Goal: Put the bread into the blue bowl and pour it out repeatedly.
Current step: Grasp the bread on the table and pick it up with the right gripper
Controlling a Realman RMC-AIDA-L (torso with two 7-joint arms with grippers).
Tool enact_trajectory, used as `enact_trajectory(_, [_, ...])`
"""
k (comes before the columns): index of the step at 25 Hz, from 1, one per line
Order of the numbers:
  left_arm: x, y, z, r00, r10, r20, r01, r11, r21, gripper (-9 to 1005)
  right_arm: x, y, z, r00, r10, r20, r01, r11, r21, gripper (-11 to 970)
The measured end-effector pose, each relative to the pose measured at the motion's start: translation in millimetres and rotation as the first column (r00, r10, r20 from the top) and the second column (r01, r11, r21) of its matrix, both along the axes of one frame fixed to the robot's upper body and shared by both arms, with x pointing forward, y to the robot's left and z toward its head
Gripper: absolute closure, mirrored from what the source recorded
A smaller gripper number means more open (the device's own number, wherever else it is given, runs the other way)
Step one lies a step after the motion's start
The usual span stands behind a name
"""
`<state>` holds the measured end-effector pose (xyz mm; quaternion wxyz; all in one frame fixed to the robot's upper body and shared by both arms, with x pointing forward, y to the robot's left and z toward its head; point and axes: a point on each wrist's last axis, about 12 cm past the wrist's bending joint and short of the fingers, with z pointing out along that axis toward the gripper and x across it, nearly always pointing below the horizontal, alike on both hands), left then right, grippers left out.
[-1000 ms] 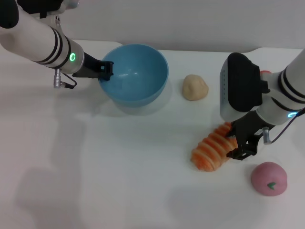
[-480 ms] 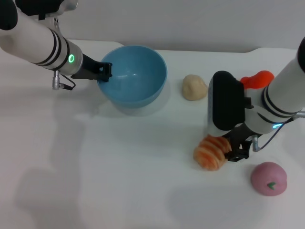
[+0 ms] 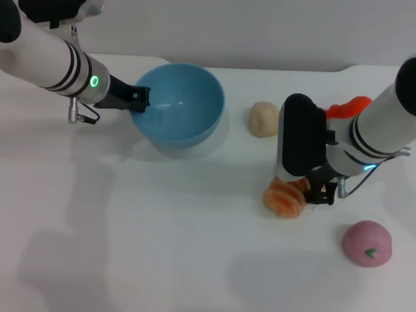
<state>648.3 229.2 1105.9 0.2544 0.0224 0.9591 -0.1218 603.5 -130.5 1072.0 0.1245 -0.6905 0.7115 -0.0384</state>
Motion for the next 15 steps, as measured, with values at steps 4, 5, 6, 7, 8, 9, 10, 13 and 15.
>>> enact_trajectory(4, [-0.9,1.4,-1.1,1.0,0.003,-0.002,-0.003,1.0,0.0,996,0.1,4.9,5.9,1.0,0.019,0.012,-0.02,1.0,0.005,583])
enact_trajectory(5, [-1.0,1.6,-1.2,1.0,0.003,-0.002,-0.003,1.0,0.0,996,-0.4,5.6,7.6,1.0,0.023,0.012,-0.023,1.0,0.009,591])
enact_trajectory(6, [-1.1,1.8,-1.2,1.0,0.004,-0.002,-0.004,1.0,0.0,996,-0.9,6.6,9.4,1.0,0.027,0.011,-0.027,1.0,0.012,599])
enact_trajectory(7, [-1.2,2.1,-1.2,1.0,0.004,-0.001,-0.004,1.0,0.0,997,-1.3,6.4,10.5,1.0,0.029,0.009,-0.029,1.0,0.011,607])
enact_trajectory(8, [-1.2,2.2,-1.2,1.0,0.004,0.0,-0.004,1.0,0.0,997,-1.8,6.0,11.2,0.999,0.033,0.005,-0.033,0.999,0.006,615])
enact_trajectory(9, [-1.2,2.3,-1.3,1.0,0.004,0.0,-0.004,1.0,0.0,997,-2.2,5.6,11.5,0.999,0.036,0.002,-0.036,0.999,0.001,623])
enact_trajectory(10, [-1.2,2.4,-1.3,1.0,0.005,0.001,-0.005,1.0,0.001,997,-2.4,4.7,11.5,0.999,0.038,0.0,-0.038,0.999,-0.008,631])
enact_trajectory(13, [-1.3,3.2,-1.4,1.0,0.006,0.001,-0.006,1.0,0.002,996,-2.1,5.2,13.5,0.999,0.043,0.005,-0.043,0.999,-0.014,644])
enact_trajectory(15, [-1.3,4.2,-1.5,1.0,0.006,0.001,-0.006,1.0,0.005,996,-1.0,7.2,18.6,0.999,0.038,0.012,-0.038,0.999,0.007,652])
